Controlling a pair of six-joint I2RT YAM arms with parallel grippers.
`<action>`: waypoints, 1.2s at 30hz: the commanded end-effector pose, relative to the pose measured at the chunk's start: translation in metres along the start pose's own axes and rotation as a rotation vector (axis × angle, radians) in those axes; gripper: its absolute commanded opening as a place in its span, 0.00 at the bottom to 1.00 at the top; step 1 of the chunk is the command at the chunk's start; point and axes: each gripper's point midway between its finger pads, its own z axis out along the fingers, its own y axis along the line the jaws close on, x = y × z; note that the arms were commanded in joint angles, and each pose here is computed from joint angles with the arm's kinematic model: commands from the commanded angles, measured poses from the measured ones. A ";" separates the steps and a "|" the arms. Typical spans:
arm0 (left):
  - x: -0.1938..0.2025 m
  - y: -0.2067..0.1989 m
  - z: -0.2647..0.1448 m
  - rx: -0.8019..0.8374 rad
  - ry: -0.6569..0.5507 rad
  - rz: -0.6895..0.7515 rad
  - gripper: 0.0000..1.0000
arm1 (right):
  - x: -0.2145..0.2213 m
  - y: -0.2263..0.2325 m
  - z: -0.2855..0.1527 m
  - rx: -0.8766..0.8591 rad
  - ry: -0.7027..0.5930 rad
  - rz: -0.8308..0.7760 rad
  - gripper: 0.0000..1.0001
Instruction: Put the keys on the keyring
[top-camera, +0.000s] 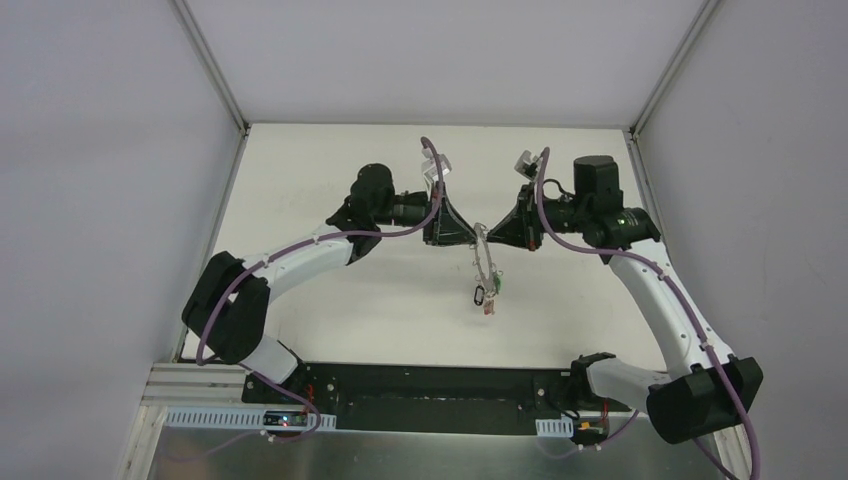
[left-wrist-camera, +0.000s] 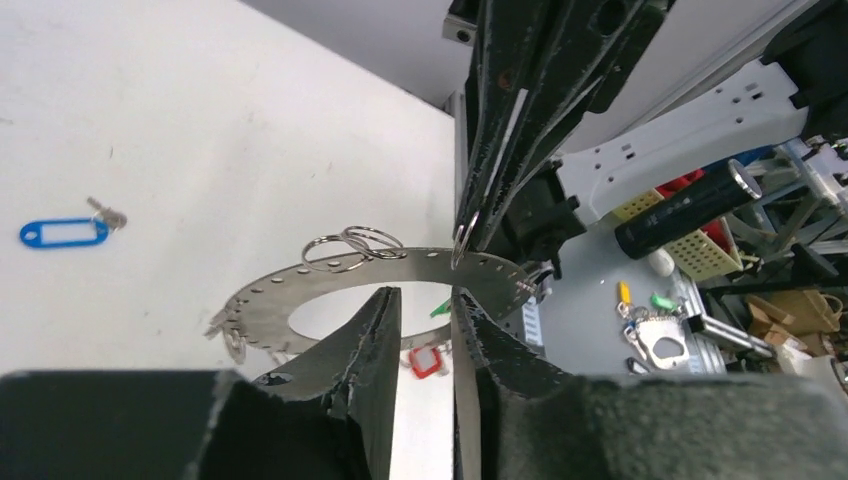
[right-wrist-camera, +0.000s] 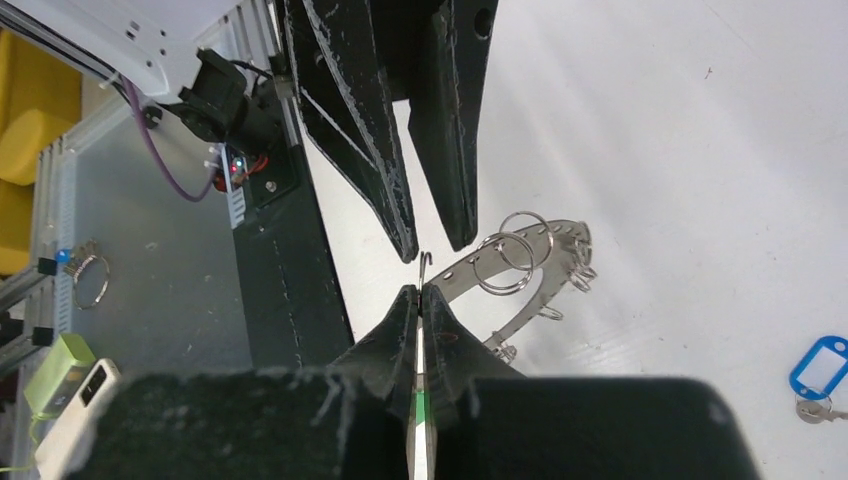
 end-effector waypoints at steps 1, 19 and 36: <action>-0.017 -0.008 -0.016 -0.038 0.038 0.182 0.28 | -0.005 0.006 -0.003 0.044 0.042 -0.125 0.00; 0.000 0.003 -0.044 -0.192 0.228 0.256 0.64 | 0.008 0.006 -0.013 0.170 0.275 -0.244 0.00; -0.005 0.009 -0.049 -0.227 0.249 0.188 0.82 | 0.033 -0.004 -0.020 0.235 0.358 -0.330 0.00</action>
